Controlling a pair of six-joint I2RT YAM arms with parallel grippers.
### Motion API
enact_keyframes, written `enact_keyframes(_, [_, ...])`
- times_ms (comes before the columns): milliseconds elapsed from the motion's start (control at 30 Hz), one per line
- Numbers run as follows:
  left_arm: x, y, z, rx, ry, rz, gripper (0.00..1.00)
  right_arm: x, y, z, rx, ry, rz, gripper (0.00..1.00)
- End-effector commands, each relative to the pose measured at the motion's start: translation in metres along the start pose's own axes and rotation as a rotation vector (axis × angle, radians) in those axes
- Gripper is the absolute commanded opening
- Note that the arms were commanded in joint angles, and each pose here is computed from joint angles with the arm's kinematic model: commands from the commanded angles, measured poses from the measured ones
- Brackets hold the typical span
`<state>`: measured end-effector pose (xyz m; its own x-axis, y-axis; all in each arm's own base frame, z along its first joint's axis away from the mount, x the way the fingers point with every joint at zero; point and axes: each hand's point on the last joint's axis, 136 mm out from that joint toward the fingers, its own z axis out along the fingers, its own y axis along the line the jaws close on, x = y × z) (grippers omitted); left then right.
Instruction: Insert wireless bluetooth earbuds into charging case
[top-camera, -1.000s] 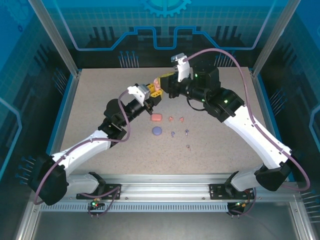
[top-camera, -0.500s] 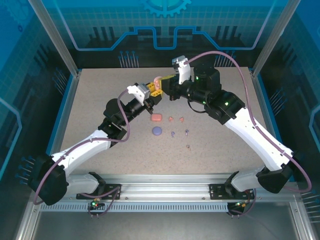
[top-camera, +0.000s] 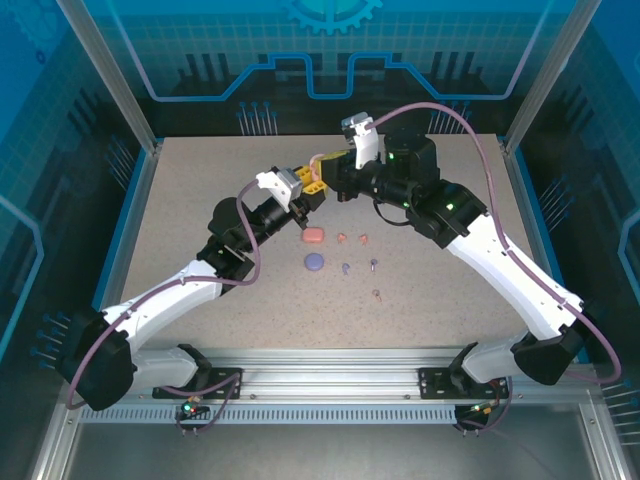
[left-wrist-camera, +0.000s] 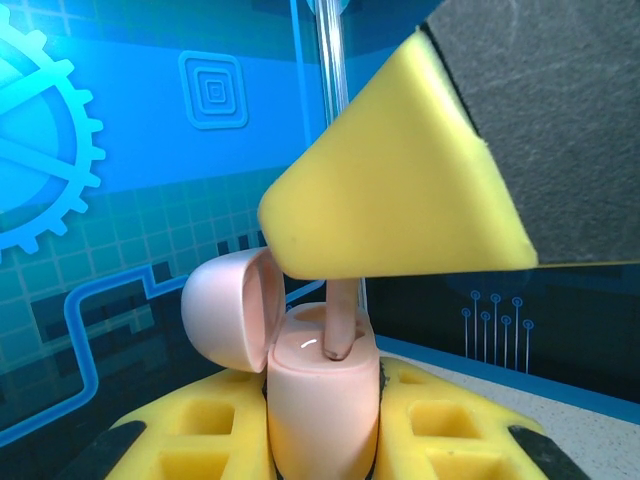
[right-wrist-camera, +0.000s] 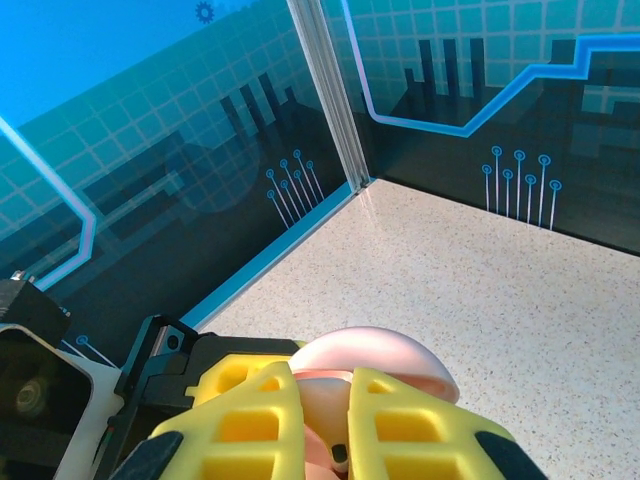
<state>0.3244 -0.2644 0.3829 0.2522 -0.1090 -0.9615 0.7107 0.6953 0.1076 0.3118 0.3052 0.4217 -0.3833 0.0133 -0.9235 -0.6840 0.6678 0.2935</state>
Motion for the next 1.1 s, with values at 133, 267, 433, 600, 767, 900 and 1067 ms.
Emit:
enact_keyframes(133, [-0.034, 0.000, -0.002, -0.010, -0.079, 0.047, 0.00, 0.007, -0.005, 0.000, 0.003, 0.020, -0.015, 0.11])
enact_keyframes(267, [-0.034, 0.000, -0.001, -0.012, -0.076, 0.048, 0.00, 0.016, -0.002, 0.002, -0.021, 0.065, -0.033, 0.11])
enact_keyframes(433, [-0.032, 0.000, 0.000, -0.008, -0.072, 0.043, 0.00, 0.018, -0.006, 0.002, -0.001, 0.075, -0.040, 0.11])
enact_keyframes(600, [-0.032, 0.000, -0.001, -0.008, -0.072, 0.044, 0.00, 0.016, -0.006, 0.002, -0.010, 0.076, -0.044, 0.10])
enact_keyframes(767, [-0.031, 0.000, -0.001, -0.009, -0.069, 0.038, 0.00, 0.024, -0.002, 0.008, -0.039, 0.122, -0.050, 0.18])
enact_keyframes(900, [-0.027, 0.000, 0.000, -0.009, -0.056, 0.031, 0.00, 0.017, -0.001, 0.004, -0.036, 0.103, -0.031, 0.37])
enact_keyframes(1067, [-0.020, 0.002, 0.000, -0.022, -0.045, 0.021, 0.00, -0.010, 0.004, -0.012, -0.023, 0.049, -0.011, 0.52])
